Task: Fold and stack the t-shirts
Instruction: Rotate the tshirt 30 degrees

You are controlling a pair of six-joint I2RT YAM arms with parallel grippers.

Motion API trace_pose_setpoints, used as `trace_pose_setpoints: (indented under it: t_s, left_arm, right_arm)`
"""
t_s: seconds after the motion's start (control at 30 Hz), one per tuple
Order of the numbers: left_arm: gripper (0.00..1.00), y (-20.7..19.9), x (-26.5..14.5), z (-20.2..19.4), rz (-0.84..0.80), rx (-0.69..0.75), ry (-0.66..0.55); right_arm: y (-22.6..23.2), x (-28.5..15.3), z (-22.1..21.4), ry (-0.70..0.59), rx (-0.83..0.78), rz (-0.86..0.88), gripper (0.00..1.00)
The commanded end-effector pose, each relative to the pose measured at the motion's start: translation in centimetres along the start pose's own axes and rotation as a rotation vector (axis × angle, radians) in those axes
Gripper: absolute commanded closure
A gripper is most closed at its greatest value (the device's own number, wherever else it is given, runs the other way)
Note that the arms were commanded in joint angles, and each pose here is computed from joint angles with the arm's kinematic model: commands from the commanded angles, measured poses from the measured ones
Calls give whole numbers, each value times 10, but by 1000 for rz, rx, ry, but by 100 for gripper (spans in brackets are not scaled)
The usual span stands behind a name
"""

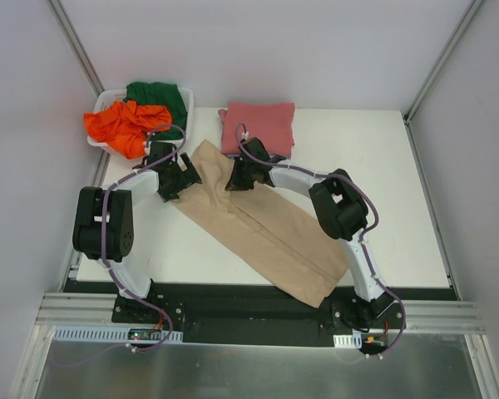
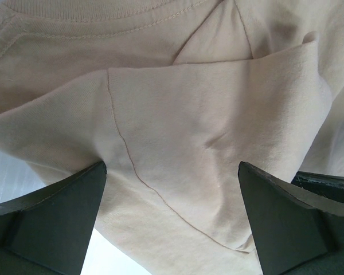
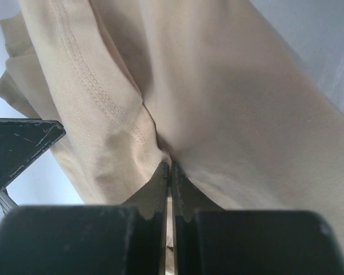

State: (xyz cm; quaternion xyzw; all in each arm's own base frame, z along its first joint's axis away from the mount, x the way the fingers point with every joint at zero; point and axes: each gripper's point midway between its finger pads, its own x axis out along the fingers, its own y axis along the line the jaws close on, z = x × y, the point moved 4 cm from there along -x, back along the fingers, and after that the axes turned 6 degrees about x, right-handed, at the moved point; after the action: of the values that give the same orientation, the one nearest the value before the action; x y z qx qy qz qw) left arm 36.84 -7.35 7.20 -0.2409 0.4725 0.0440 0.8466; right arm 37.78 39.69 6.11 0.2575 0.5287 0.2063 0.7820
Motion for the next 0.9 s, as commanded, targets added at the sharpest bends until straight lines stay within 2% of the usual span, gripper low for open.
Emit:
trace_pose_setpoints:
  t_s: [0.0,0.2,0.43,0.63,0.67,0.77,0.8,0.87]
  left_arm:
    - [1,12,1,-4,27,-26,12]
    - [1,17,3,-5,44,-41,24]
    - [1,17,6,-5,45,-46,39]
    - [1,17,8,-5,40,-39,45]
    - [1,16,8,-6,33,-35,53]
    - [1,10,4,-3,2,-25,50]
    - [1,8,1,-1,-9,-19,43]
    - [1,3,-6,6,-23,-8,17]
  right_arm:
    - [19,-14,19,-75,-32,36,99]
    - [11,-42,30,-161,-76,-24,99]
    - [-6,-52,27,-151,-78,-57,99]
    - [-9,-51,28,-159,-73,-70,92]
    - [-9,-51,28,-157,-73,-72,89]
    - [-10,-55,29,-154,-67,-77,73]
    - [-9,-59,30,-159,-67,-78,66]
    - [-7,-74,34,-185,-64,-84,45]
